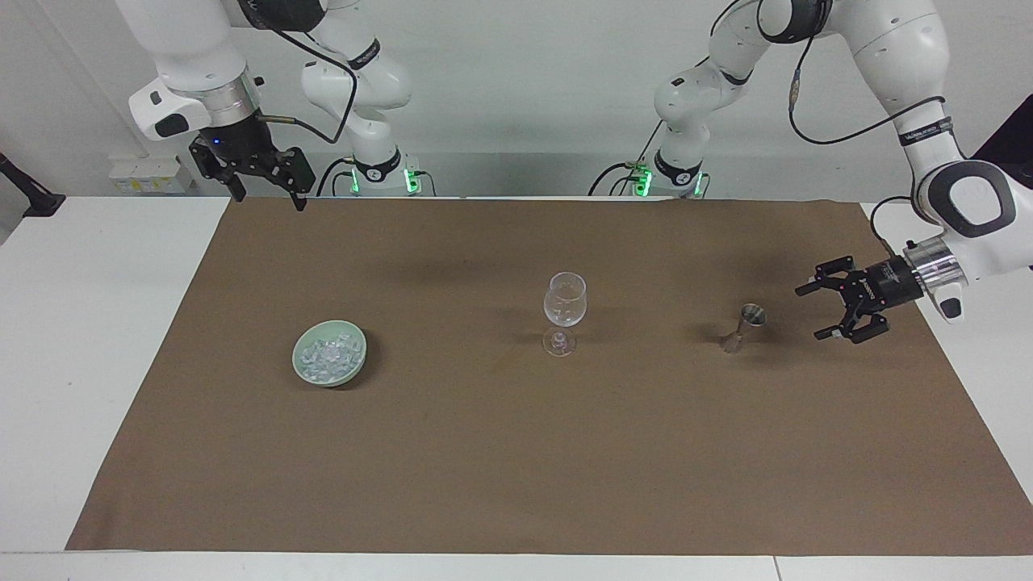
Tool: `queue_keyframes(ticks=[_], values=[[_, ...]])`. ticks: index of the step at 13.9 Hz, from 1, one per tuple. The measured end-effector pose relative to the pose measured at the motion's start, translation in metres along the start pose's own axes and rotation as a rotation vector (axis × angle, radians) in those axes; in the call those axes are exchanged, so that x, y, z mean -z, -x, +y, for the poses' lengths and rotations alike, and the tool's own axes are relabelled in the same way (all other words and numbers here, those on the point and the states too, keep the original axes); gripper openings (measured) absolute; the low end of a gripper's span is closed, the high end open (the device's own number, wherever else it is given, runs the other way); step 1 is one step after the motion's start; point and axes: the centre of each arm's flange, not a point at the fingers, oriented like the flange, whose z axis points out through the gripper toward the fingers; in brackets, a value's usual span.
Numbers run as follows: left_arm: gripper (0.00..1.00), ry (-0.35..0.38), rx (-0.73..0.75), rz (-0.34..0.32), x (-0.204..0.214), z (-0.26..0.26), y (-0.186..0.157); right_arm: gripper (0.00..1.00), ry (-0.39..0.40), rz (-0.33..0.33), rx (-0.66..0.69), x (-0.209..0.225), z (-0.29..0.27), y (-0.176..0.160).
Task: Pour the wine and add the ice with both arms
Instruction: 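Advance the open left gripper around the silver shot cup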
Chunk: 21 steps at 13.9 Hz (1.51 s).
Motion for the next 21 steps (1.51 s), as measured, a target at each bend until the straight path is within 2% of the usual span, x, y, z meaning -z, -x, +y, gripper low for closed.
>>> queue_keyframes(ticks=[3, 5, 8, 13, 21], values=[[1.0, 0.024, 0.077, -0.086, -0.008, -0.004, -0.041, 1.0, 0.0, 0.0, 0.0, 0.0, 0.0, 0.0], [1.0, 0.036, 0.113, -0.157, -0.026, -0.004, -0.05, 1.0, 0.0, 0.0, 0.0, 0.0, 0.0, 0.0], [1.0, 0.029, 0.156, -0.218, -0.051, -0.01, -0.063, 1.0, 0.0, 0.0, 0.0, 0.0, 0.0, 0.0], [1.0, 0.008, 0.084, -0.259, -0.091, -0.016, -0.059, 1.0, 0.0, 0.0, 0.0, 0.0, 0.0, 0.0], [1.0, -0.002, 0.0, -0.269, -0.123, -0.017, -0.049, 1.0, 0.0, 0.0, 0.0, 0.0, 0.0, 0.0]])
